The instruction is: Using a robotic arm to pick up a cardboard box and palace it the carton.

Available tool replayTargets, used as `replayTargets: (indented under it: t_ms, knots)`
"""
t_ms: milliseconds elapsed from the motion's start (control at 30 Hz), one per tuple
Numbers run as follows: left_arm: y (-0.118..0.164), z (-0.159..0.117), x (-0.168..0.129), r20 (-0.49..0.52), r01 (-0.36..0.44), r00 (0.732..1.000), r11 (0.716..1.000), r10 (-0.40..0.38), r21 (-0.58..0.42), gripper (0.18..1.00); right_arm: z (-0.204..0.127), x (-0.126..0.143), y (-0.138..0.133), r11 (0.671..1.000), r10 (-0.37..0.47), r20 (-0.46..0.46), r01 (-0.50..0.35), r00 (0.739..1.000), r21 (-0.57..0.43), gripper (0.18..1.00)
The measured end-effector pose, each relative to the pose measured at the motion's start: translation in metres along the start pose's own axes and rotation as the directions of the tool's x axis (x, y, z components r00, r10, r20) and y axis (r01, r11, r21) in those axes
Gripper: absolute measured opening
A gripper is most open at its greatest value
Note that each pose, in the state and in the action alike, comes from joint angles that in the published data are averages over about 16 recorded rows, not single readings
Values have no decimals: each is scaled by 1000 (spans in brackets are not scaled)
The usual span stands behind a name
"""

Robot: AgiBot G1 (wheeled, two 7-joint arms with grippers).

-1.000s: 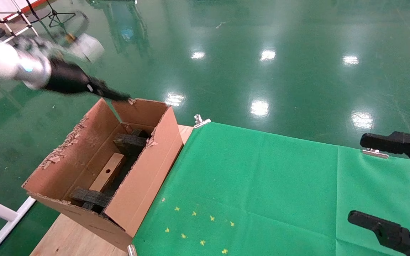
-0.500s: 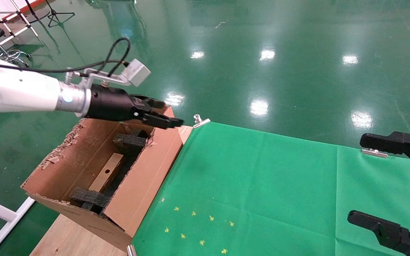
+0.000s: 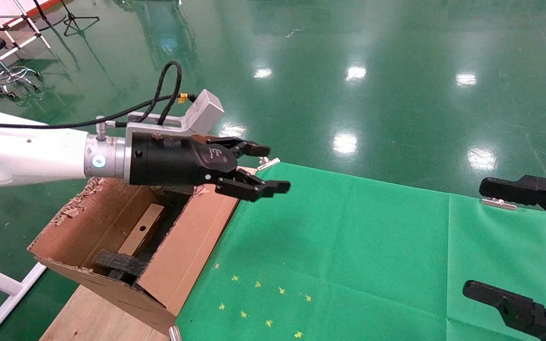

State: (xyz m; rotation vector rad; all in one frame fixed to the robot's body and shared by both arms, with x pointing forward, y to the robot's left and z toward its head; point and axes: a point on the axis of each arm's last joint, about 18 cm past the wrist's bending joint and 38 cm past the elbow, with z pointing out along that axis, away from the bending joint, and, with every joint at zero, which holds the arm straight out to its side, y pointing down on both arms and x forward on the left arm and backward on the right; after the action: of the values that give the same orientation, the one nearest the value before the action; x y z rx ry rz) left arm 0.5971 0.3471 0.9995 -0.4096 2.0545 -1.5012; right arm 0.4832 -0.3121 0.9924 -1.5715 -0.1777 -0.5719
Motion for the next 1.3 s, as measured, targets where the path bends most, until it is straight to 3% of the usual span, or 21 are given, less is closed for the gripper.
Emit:
replayTargets:
  t_ms: [367,800,1033,1300]
  knots:
    - [-9,-7,55,-156,-100,979,979,128,176,1001,0,0,0,1000,0,0,0,1000,0,1001]
    - [-17,-31,117,-264,-194,917,912,300,361,1001,0,0,0,1000,0,0,0,1000,0,1001]
    - [-19,-38,131,-281,-212,898,892,339,400,1001,0,0,0,1000,0,0,0,1000,0,1001]
    - [-19,-38,130,-280,-210,899,893,336,397,1001,0,0,0,1000,0,-1,0,1000,0,1001]
